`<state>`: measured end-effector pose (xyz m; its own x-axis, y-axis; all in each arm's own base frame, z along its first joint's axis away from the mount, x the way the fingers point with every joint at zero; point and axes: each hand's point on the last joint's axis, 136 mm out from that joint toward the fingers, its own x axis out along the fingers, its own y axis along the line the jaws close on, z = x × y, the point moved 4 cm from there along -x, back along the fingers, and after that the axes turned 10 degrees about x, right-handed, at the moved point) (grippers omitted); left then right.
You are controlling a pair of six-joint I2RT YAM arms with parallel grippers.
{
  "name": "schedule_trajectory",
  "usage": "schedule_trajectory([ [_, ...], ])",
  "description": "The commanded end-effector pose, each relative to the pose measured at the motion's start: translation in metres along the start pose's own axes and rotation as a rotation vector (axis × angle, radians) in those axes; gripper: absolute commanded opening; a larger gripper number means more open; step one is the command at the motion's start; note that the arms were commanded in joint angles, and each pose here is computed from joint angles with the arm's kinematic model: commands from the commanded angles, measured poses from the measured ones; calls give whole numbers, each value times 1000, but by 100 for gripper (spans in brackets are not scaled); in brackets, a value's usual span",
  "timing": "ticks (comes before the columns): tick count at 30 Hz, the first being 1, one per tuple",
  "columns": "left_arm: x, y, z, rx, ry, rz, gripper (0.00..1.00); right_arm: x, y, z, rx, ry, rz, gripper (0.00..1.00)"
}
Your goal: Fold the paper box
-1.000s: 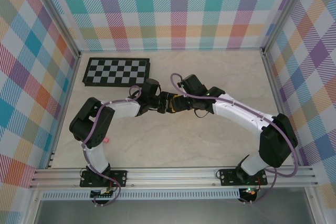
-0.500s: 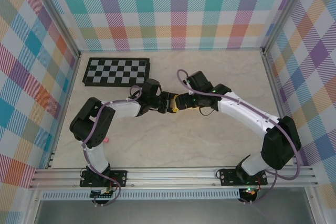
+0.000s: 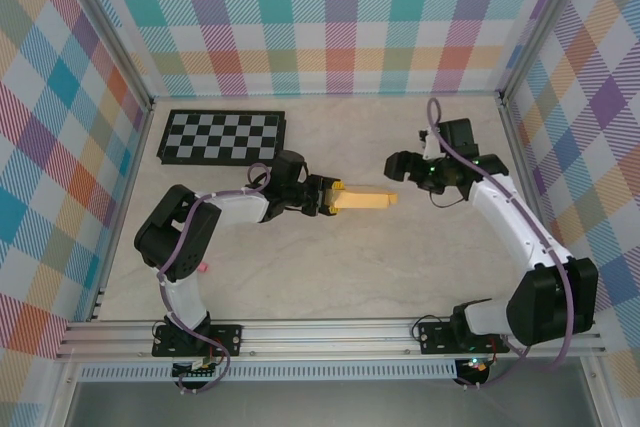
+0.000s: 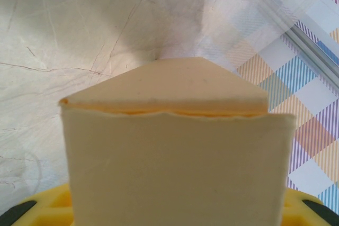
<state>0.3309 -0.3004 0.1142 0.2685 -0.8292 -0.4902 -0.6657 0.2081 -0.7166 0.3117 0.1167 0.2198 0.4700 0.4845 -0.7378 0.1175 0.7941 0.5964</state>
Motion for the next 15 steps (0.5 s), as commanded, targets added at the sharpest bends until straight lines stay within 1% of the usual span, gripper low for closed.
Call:
schedule_trajectory([
  [1,5,22,11,-50,-42,77,24,14,0,-12,127,121,80,81],
  [5,4,22,11,-50,-41,80,24,33,-7,-18,191,160,98,76],
  [9,5,22,11,-49,-39,81,24,46,-7,-20,219,195,143,69],
  [15,5,23,11,-50,-39,85,23,51,-8,-23,241,214,164,62],
])
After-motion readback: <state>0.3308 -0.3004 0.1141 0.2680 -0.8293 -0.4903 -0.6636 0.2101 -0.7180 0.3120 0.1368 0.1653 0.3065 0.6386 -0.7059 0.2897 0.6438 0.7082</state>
